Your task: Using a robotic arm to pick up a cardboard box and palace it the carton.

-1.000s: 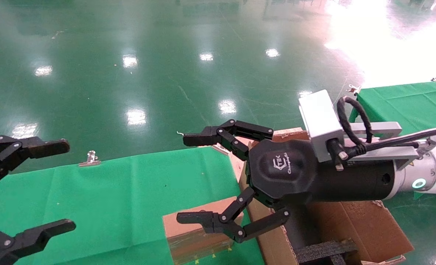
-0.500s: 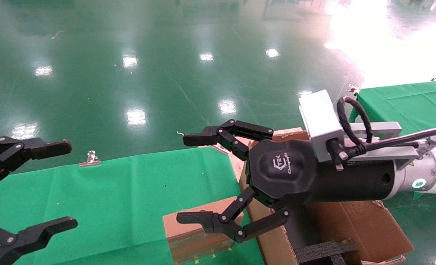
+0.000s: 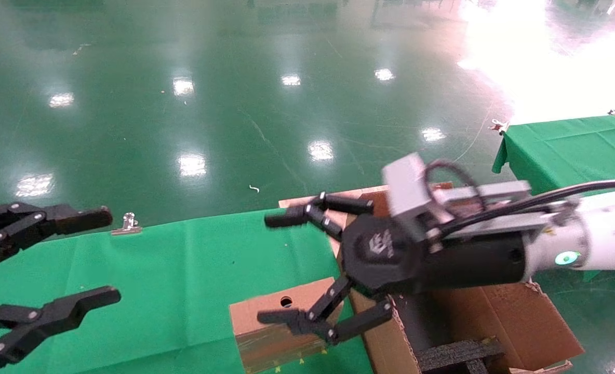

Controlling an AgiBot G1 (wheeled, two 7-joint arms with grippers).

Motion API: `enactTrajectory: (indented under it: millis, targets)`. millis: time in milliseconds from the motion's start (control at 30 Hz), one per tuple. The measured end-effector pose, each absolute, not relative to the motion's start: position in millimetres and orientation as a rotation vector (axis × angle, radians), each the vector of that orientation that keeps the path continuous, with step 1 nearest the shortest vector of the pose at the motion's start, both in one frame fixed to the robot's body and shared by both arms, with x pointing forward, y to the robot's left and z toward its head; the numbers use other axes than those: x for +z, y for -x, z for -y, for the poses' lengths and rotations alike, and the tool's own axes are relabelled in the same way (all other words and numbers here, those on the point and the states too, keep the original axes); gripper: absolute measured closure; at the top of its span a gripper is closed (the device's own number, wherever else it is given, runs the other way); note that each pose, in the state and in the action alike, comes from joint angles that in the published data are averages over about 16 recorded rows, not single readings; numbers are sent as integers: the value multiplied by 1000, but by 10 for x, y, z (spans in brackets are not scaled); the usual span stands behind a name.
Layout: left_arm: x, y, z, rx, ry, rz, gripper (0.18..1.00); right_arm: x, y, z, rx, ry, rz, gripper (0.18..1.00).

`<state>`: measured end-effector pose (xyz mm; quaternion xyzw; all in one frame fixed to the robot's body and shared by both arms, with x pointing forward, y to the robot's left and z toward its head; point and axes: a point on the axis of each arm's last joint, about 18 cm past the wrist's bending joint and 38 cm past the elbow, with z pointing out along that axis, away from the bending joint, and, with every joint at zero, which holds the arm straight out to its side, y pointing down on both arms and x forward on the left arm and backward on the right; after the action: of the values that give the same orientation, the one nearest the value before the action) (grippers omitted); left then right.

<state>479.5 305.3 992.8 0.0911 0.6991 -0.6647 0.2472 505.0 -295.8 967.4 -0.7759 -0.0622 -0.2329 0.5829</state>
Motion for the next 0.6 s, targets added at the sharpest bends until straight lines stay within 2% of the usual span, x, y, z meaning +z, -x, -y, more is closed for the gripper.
enactTrajectory:
  millis: [600]
  targets:
    - [9928, -4795, -3053, -1812, -248, -1906, 816, 9433, -5600, 2606, -568, 2275, 167, 178]
